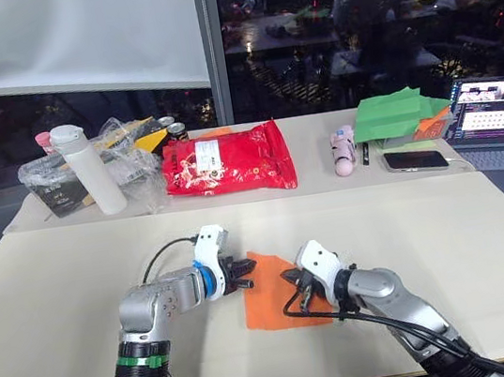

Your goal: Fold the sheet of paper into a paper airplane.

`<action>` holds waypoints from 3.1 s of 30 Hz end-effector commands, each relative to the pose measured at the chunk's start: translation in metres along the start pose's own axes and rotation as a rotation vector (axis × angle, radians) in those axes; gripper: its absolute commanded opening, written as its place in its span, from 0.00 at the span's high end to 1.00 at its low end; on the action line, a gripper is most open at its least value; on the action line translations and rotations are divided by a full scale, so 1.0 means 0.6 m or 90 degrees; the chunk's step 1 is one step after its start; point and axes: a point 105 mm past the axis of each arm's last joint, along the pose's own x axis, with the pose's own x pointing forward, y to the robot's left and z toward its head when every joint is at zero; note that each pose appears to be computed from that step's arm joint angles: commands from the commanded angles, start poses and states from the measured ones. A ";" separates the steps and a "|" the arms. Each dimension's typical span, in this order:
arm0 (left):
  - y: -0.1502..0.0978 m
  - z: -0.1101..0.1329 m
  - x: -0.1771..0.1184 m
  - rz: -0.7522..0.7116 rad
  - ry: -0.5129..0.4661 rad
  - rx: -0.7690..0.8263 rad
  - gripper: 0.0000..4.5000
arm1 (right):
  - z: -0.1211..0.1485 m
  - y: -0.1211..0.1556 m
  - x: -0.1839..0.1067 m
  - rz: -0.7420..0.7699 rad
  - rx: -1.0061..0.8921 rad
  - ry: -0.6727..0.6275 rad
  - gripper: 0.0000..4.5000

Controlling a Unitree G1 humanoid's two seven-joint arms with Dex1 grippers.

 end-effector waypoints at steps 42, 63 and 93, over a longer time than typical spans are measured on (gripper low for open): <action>-0.039 -0.014 0.054 -0.129 -0.021 0.850 0.99 | 0.036 -0.036 -0.003 -0.085 0.082 -0.067 1.00; -0.038 -0.007 0.034 -0.144 -0.015 0.721 0.76 | 0.017 -0.030 0.041 -0.051 0.082 -0.035 1.00; 0.012 0.016 0.010 -0.049 -0.062 0.271 1.00 | 0.025 -0.024 0.050 -0.051 0.078 -0.043 1.00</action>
